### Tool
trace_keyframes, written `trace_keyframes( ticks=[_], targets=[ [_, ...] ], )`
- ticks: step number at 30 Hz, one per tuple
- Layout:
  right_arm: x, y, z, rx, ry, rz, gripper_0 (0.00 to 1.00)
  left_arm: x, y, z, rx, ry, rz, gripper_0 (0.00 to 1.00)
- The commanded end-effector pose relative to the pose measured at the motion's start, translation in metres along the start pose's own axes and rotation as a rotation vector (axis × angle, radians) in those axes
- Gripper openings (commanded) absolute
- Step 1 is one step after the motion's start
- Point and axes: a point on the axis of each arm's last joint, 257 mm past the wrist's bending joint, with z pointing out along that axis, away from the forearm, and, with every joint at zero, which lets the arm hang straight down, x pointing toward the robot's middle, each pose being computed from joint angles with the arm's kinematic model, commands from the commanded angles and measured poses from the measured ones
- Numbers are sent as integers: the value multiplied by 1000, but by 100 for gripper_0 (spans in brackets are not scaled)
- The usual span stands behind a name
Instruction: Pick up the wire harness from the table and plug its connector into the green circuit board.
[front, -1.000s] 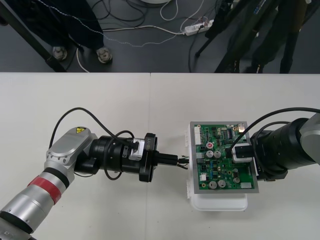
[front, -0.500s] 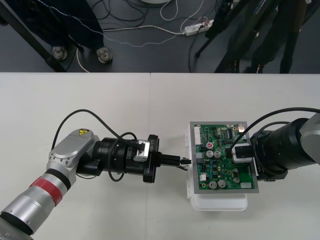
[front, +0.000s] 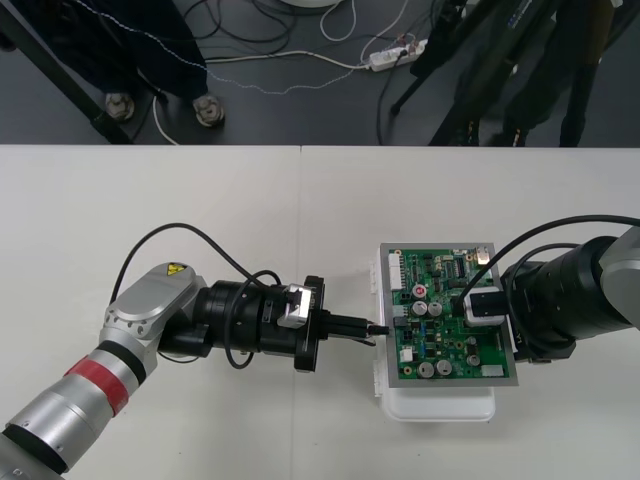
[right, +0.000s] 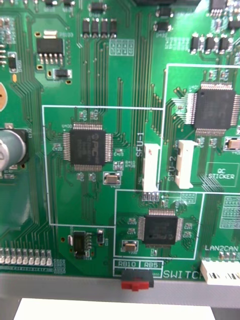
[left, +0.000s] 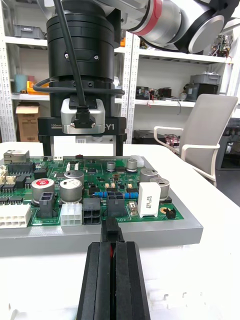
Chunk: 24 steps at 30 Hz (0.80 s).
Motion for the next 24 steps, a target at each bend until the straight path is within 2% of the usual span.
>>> trace_keyframes(
  ticks=[1, 24],
  targets=[
    [-11, -5, -7, 9, -10, -73, 100, -9, 6, 13, -17, -18, -61, 0],
    [-11, -3, -8, 4, -11, -72, 100, -14, 10, 17, -31, -40, -55, 0]
  ],
)
